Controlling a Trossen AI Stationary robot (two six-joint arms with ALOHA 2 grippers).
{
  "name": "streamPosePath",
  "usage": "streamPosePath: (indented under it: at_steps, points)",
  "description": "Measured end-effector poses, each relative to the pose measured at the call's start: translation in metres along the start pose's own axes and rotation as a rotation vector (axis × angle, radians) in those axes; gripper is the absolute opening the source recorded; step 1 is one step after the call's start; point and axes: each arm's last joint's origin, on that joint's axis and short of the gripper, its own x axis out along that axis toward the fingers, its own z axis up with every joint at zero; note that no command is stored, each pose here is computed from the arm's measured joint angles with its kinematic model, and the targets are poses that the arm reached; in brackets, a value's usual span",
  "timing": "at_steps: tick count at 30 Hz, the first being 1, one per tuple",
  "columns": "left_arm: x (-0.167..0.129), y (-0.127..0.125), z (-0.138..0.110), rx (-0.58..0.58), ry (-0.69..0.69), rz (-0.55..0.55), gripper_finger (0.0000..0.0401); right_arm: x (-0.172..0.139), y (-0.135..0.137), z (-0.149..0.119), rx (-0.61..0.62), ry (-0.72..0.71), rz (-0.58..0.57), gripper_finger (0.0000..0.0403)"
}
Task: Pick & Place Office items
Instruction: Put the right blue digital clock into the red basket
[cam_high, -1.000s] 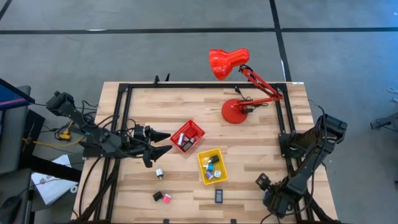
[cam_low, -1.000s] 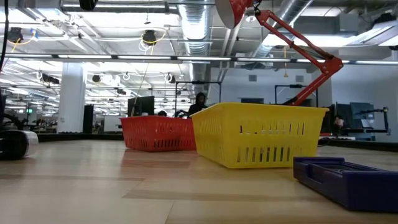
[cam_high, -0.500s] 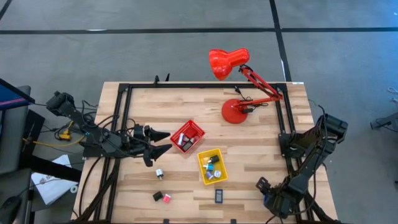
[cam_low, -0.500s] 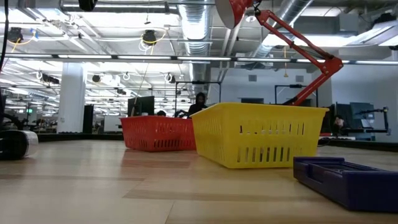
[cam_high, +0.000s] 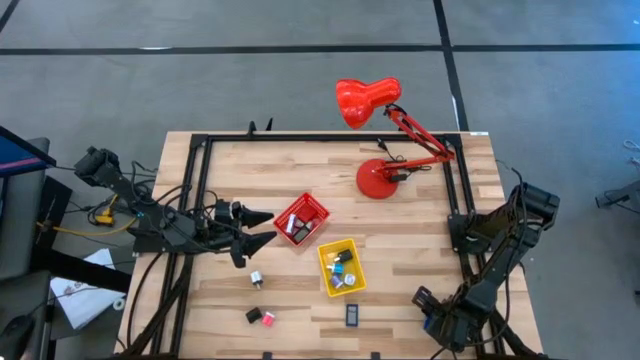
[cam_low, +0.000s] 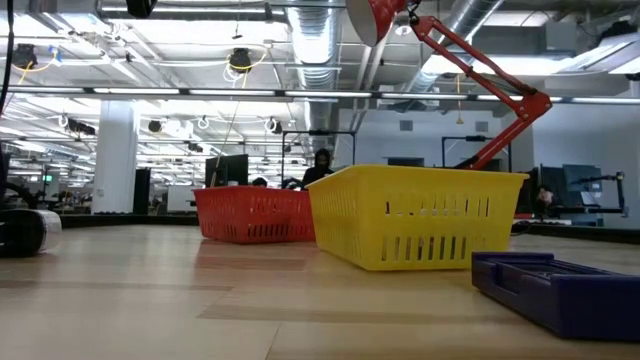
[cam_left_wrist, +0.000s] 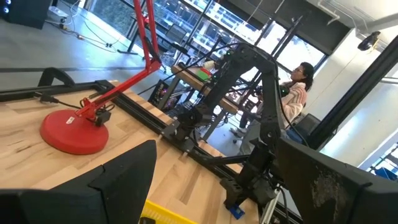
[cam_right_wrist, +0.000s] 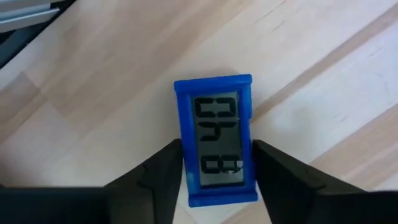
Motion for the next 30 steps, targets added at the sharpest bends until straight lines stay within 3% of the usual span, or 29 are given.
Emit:
streamPosePath:
  at_steps: [6, 11, 18, 24, 30]
  points:
    - [0.0, 0.0, 0.0, -0.018, 0.0, 0.0, 0.0324, 0.0, 0.0, 0.0, 0.02, -0.003, 0.004, 0.0141]
    - [0.0, 0.0, 0.0, -0.018, 0.001, 0.0, 0.0324, -0.005, 0.0, 0.009, 0.037, -0.009, 0.012, 0.0141]
    - [0.0, 0.0, 0.0, -0.018, 0.001, -0.001, 0.0324, -0.039, -0.015, 0.036, 0.107, 0.011, 0.02, 0.0141]
    - [0.0, 0.0, 0.0, -0.018, 0.003, -0.004, 0.0324, -0.076, -0.052, 0.06, 0.206, -0.024, -0.001, 0.0142]
    - [-0.001, 0.0, 0.001, 0.001, 0.0, -0.006, 0.0324, -0.11, -0.118, 0.077, 0.388, -0.165, -0.053, 0.0142]
